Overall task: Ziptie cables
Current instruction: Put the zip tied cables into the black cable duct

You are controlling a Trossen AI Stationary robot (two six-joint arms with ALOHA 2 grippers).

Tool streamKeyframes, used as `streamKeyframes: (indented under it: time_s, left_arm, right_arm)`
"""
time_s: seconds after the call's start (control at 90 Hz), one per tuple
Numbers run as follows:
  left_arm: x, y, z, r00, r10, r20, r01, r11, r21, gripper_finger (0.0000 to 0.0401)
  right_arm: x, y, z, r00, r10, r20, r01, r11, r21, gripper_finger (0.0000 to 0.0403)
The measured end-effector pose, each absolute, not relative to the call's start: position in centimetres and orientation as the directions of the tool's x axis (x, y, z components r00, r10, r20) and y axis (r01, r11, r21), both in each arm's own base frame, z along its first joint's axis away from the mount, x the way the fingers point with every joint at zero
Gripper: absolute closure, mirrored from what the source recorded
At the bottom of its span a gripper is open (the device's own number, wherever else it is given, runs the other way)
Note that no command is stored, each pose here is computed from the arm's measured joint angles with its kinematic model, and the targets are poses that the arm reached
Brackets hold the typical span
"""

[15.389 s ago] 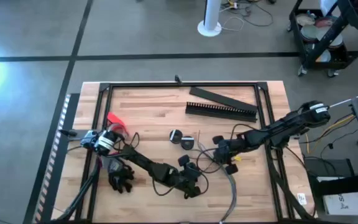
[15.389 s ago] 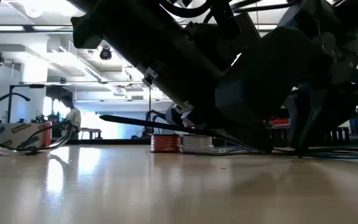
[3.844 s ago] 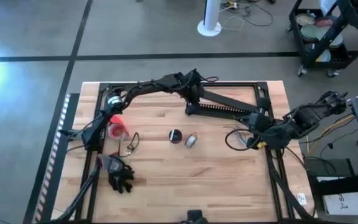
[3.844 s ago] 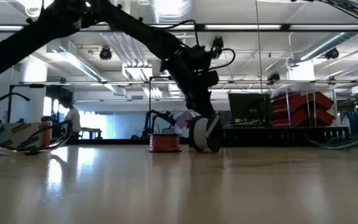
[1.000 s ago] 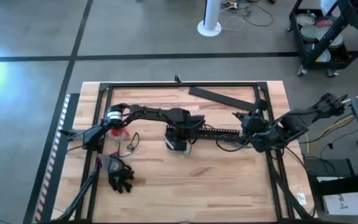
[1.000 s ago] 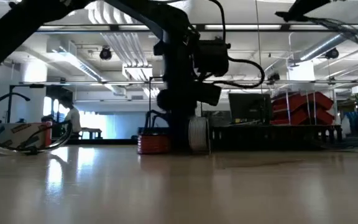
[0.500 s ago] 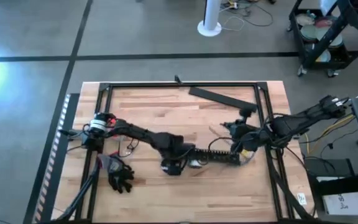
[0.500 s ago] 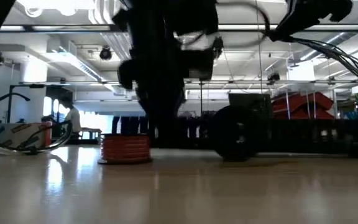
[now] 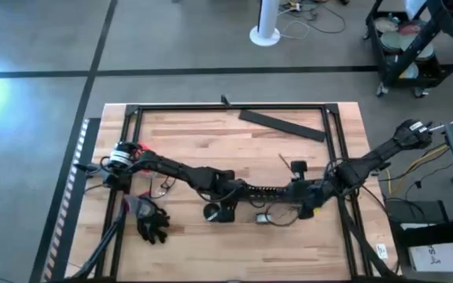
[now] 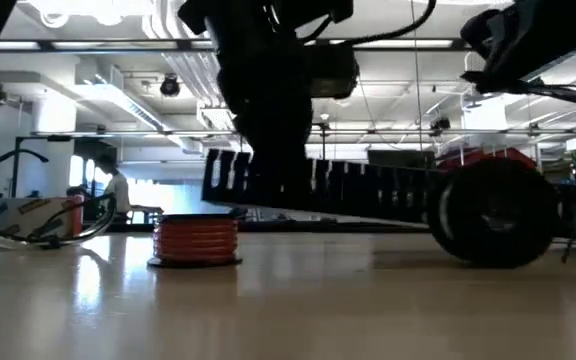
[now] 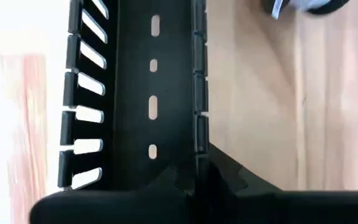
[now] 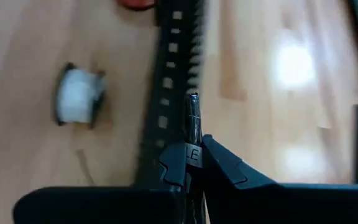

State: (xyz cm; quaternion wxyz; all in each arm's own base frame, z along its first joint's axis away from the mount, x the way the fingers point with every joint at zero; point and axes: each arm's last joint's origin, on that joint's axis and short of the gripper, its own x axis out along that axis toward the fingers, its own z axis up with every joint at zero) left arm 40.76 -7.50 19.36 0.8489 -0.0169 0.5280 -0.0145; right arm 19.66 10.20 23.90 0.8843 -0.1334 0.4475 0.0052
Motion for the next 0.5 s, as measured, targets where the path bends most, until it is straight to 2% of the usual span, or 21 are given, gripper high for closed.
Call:
streamKeyframes:
  time_s: [0.133,0.244,0.5]
  left_arm:
    - [40.6,-7.5,19.5,0.436,-0.042,-0.899,-0.009,0.999,-0.051,0.0401]
    - [40.4,-7.5,19.1,0.429,-0.04,-0.903,-0.013,0.999,-0.05,0.0401]
    - [38.7,-7.1,16.0,0.351,-0.017,-0.936,-0.02,0.999,-0.025,0.04]
  right_arm:
    - [18.9,11.1,23.7,0.584,-0.092,-0.807,-0.158,0.962,-0.224,0.0391]
    - [18.1,11.1,23.5,0.544,-0.129,-0.829,-0.125,0.965,-0.232,0.0391]
    - [18.5,11.3,23.0,0.542,-0.149,-0.827,-0.1,0.966,-0.24,0.0391]
